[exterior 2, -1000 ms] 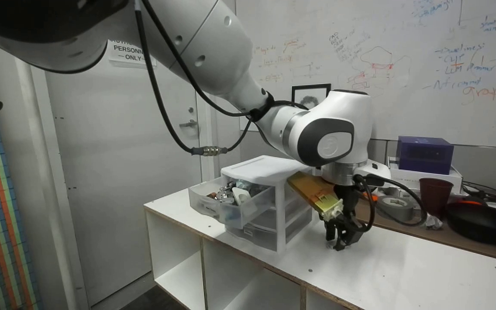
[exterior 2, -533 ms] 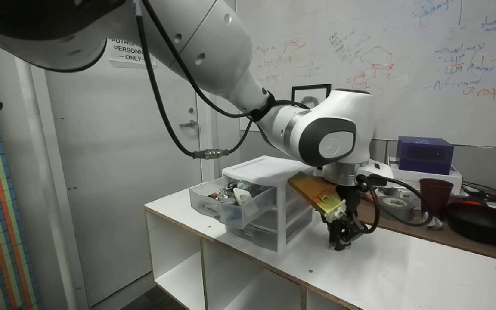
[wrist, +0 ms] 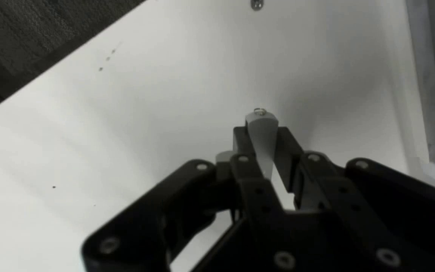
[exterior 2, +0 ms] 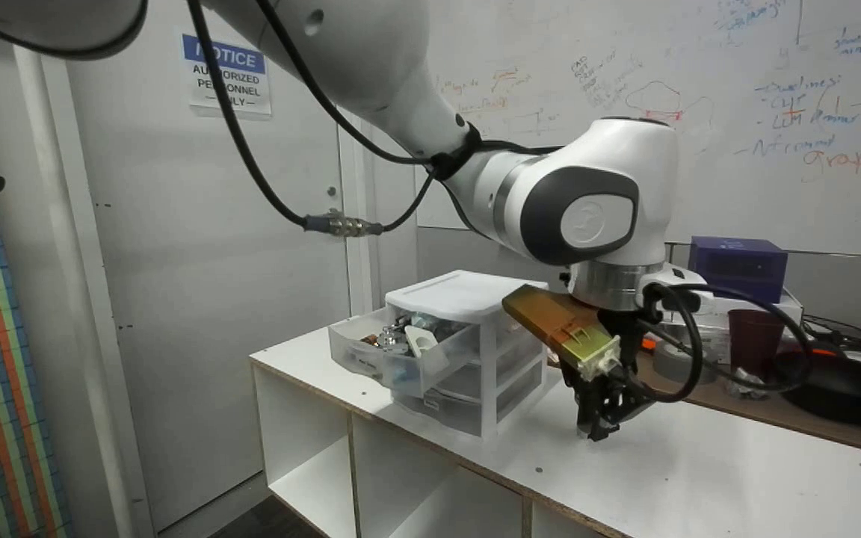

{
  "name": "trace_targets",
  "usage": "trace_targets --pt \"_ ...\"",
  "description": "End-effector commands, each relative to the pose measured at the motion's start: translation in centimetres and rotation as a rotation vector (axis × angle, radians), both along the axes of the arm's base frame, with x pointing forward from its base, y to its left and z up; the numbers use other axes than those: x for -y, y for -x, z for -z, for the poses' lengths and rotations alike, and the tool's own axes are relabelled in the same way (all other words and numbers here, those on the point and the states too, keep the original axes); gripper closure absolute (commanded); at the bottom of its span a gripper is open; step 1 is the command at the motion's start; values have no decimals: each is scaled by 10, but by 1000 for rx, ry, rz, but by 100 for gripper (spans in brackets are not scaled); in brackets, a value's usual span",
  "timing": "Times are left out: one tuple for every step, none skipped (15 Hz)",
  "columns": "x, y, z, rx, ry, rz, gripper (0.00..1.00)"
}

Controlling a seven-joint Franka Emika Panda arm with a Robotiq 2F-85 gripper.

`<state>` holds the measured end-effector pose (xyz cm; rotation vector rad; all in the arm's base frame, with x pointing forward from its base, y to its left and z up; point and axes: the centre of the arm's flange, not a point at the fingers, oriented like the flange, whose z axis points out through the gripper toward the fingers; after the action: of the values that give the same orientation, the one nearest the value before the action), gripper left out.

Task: Pick up the flash disk from the table, put it in the drawer and close the drawer.

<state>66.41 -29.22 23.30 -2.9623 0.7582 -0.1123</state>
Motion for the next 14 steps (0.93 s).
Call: trace_targets --pt "-27 52 -55 -36 -47 -55 95" --pt "-40 61 -65 -52 -68 -84 95" --pt "-54 67 -75 -67 -87 -117 95" --pt "-66 74 -86 -84 -91 -145 95" --pt "-82 80 -97 -101 -83 -179 95" --pt "-96 86 -109 -116 -70 -204 95" --pt "-110 94 -120 -141 -41 -230 95" --pt "-123 102 -132 -160 -9 -260 95" --pt "-135 111 -145 -183 36 -298 95" --pt "-147 121 -157 -201 81 -339 95" --pt "-157 132 -169 -224 121 -385 95" --pt "-166 140 -179 -238 153 -421 95" --pt "-175 147 -188 -240 171 -467 95" --pt "-184 149 -192 -220 171 -507 95"
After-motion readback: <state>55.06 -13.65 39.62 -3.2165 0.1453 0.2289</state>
